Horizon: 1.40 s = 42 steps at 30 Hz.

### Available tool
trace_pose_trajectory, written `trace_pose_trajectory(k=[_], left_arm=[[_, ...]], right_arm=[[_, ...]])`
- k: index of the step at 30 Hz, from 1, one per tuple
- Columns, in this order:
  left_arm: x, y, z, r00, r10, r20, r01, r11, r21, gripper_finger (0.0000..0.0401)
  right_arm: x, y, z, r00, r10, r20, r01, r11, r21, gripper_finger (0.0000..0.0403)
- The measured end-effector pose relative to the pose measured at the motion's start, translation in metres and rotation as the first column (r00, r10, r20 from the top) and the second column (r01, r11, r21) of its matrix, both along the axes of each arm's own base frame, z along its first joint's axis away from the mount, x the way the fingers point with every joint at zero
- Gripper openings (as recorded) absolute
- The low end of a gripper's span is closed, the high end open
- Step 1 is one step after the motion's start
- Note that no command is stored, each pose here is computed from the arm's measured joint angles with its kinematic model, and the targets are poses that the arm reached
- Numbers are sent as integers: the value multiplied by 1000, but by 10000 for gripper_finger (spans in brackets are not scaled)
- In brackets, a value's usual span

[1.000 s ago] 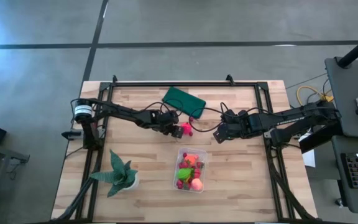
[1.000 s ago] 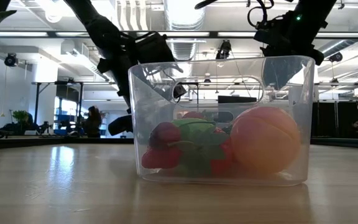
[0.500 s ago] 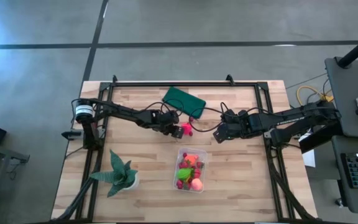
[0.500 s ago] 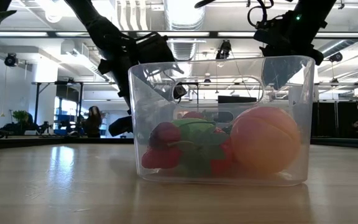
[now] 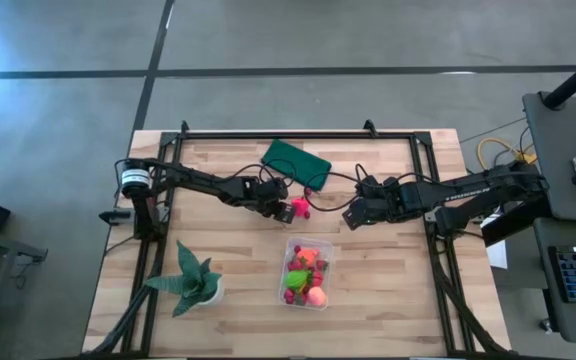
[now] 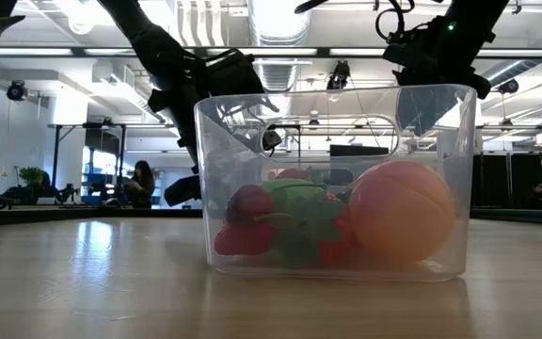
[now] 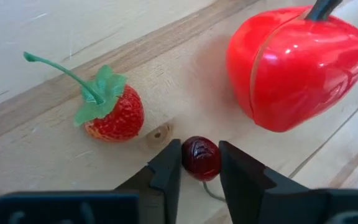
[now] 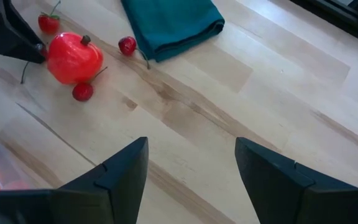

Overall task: Pick and placing Produce into tupperware
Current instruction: Put the red cherry into the transparent bin

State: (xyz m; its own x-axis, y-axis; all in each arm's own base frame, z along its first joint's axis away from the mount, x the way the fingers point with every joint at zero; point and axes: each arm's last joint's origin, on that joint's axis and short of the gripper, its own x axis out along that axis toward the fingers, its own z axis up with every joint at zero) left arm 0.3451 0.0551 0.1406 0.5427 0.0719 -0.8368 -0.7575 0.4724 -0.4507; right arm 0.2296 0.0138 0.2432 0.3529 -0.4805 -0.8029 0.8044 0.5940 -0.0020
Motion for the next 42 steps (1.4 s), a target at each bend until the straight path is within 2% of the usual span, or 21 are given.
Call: trace_pose_trajectory(k=[3,8,12,17,20,24,27,30,34,39,42], left_arm=[[0,-1,1,1000,-21,8,21,1000,-4,62],[0,-2,10,999,-30,31,31,1000,-6,54],[4,-1,31,993,-67,100,62,997,48,53],[0,-4,72,971,-123,206,96,986,137,52],[-4,-15,101,927,-192,320,133,971,198,52],[-4,-38,122,830,-328,452,272,944,186,52],[-2,-60,123,780,-399,483,360,916,176,52],[3,-77,113,770,-441,462,415,895,163,60],[10,-94,94,782,-458,422,452,884,121,80],[15,-104,78,831,-395,392,421,907,23,104],[16,-105,77,852,-354,386,378,926,15,122]], right_arm=[[0,0,0,1000,0,0,0,1000,0,233],[0,0,0,1000,-6,4,6,1000,2,233],[0,0,0,1000,-7,6,7,1000,1,233],[1,0,0,1000,-10,12,10,1000,4,233],[1,0,0,1000,-21,20,21,1000,9,233],[2,0,0,999,-21,29,21,1000,11,233],[2,0,1,999,-21,34,20,1000,11,233],[2,0,1,999,-26,38,26,1000,15,233],[2,1,0,999,-26,42,25,999,23,233],[3,1,0,997,-48,55,44,997,65,233],[3,2,0,997,-51,58,46,995,92,233]])
